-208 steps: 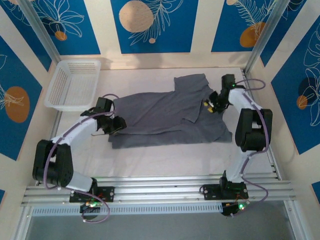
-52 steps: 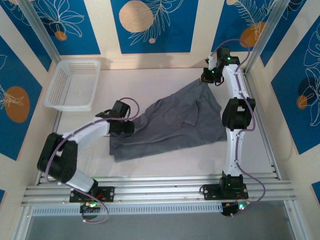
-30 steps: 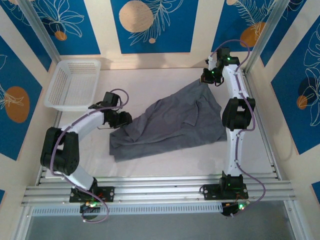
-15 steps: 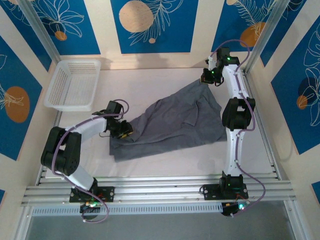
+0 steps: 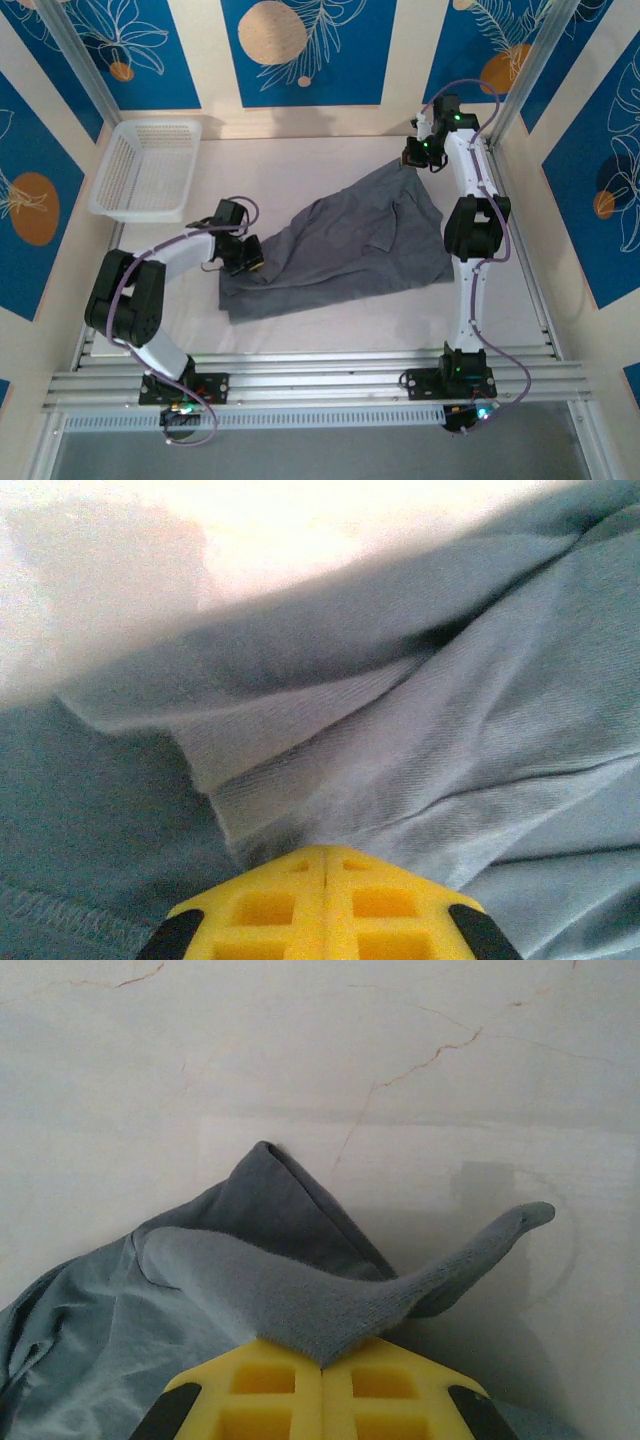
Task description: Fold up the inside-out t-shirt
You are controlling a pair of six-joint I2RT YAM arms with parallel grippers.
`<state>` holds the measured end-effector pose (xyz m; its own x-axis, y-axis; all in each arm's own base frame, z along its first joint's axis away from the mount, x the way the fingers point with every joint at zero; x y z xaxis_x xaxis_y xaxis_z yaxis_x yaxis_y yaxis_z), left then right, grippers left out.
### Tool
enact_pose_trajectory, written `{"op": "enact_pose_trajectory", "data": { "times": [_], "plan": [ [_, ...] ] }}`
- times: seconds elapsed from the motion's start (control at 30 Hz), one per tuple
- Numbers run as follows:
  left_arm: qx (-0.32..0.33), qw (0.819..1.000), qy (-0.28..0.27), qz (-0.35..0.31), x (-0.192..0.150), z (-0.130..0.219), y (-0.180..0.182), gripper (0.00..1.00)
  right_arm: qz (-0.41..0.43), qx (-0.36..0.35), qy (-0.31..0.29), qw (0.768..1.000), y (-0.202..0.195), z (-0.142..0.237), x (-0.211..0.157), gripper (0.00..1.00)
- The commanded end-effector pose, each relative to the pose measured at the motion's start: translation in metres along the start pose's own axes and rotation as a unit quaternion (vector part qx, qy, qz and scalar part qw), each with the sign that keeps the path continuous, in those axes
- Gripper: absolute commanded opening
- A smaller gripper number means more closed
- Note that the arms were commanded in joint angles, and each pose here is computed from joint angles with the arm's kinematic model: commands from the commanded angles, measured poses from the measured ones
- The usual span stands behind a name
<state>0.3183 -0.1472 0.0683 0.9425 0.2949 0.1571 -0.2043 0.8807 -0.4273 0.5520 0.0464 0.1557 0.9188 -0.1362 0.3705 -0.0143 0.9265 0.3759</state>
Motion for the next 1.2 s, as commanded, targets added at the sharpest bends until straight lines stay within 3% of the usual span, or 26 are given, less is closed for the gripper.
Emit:
{"op": "enact_pose_trajectory", "data": {
  "times": [0.0,0.13,0.27,0.37,0.43,0.67,0.77,0.97,1.17],
  "plan": [
    [0.007,0.998,-0.067,-0.009,0.058,0.04,-0.01,0.0,-0.018,-0.009,0.004,1.0,-0.003,-0.004,-0.001,0.0],
    [-0.009,0.994,-0.106,0.005,0.116,0.058,-0.008,0.0,-0.028,-0.01,0.002,1.0,-0.006,-0.005,0.001,0.0],
    [-0.039,0.994,-0.099,-0.013,0.128,0.054,-0.019,0.0,-0.035,-0.004,0.002,0.999,-0.008,-0.002,0.002,0.0],
    [-0.017,0.995,-0.095,-0.017,0.103,0.056,-0.016,0.0,-0.04,-0.003,0.0,0.999,-0.01,0.0,0.003,0.0],
    [0.005,0.997,-0.076,-0.004,0.073,0.054,-0.009,0.13,-0.042,-0.001,0.001,0.999,-0.01,0.001,0.003,0.0],
    [-0.004,0.999,-0.028,0.044,-0.011,0.027,0.009,0.29,-0.041,0.0,0.002,0.999,-0.009,-0.001,0.002,0.0],
    [-0.008,0.998,-0.014,0.055,-0.02,0.011,0.014,0.35,-0.041,-0.001,0.005,0.999,-0.009,-0.001,0.001,0.0],
    [-0.007,0.999,-0.017,0.046,-0.011,-0.004,0.008,0.34,-0.04,-0.003,0.005,0.999,-0.009,0.001,0.0,0.0],
    [-0.007,0.999,-0.018,0.047,-0.008,-0.011,0.008,0.23,-0.04,-0.004,0.008,0.999,-0.009,-0.001,-0.001,0.0]
  ]
}}
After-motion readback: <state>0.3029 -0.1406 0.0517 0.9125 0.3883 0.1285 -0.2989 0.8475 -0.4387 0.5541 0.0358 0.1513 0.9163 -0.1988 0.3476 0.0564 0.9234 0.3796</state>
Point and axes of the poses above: each hand's point on the last joint's axis, 136 mm out from that joint toward the fingers, its own z axis back along the fingers, its own y axis along the line the jaws close on, x = y × z, the point moved 2 cm from there along z, back along the fingers, and after that the axes turned 5 degrees about -z, right-handed, at the moved point
